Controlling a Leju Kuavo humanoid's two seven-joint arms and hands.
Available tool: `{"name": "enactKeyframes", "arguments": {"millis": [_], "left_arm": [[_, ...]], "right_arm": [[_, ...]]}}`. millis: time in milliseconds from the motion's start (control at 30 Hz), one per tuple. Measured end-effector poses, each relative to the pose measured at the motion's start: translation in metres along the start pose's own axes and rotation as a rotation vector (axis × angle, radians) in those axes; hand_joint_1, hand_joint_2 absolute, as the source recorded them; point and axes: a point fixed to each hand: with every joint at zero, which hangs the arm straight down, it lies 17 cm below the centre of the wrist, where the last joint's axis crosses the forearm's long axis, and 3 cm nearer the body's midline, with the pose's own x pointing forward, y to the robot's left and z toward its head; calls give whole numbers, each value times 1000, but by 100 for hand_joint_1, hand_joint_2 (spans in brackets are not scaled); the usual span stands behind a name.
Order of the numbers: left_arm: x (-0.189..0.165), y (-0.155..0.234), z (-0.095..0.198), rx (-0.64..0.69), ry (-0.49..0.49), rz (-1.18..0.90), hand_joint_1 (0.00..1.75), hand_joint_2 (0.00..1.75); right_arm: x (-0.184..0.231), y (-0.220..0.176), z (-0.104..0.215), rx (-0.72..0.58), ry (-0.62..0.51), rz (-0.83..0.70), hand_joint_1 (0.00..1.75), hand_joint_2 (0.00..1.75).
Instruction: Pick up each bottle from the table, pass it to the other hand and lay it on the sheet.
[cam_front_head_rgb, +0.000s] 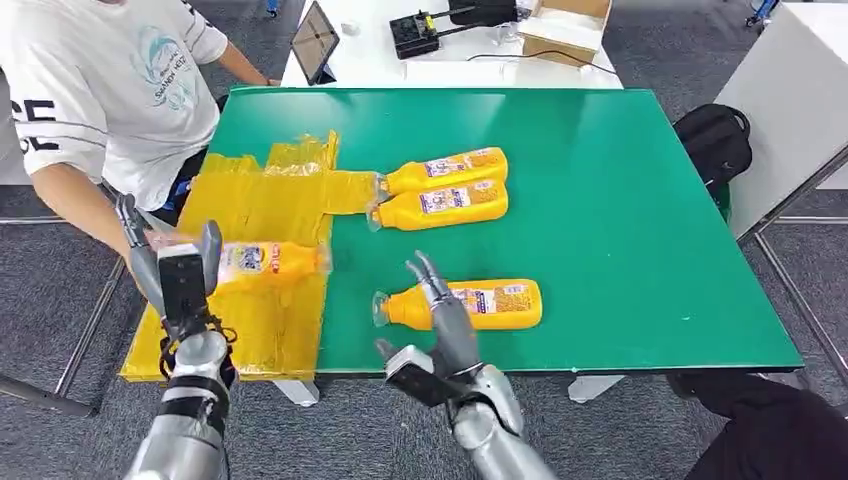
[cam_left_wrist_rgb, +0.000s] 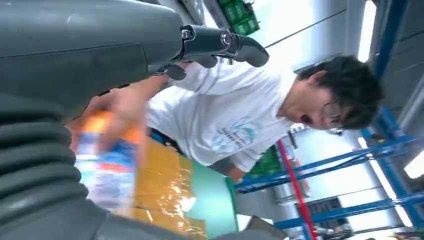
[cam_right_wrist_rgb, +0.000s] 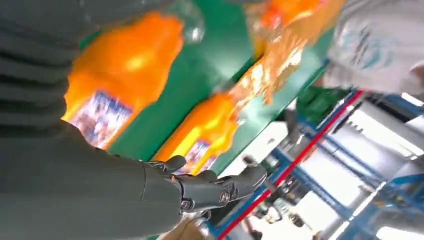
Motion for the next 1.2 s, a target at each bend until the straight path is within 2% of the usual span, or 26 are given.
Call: {"name": "enactKeyframes", "arguments": {"millis": [133,200,467,667,800,1200], "left_arm": [[18,6,1,22,-34,23,0,175],[21,8,3,37,-21,56,0,175],[35,-22,48,-59,16,148,0,175],[51,-44,66,-155,-51,98,0,175],[50,-54,73,-175,-30,117,0,175],[47,-70,83,-214,-5,131,0,175]], "right_arm": [[-9,-14,-6,-7,3,37,0,175],[-15,-17,-9,4,15,89,0,175],[-42,-47,-44,102,53,286,0,175],[-79,-50,-57,234,156,322,0,175],[-105,-50,-53,303,217,339,0,175],[-134,-66,-54,393,290,351,0,175]]}}
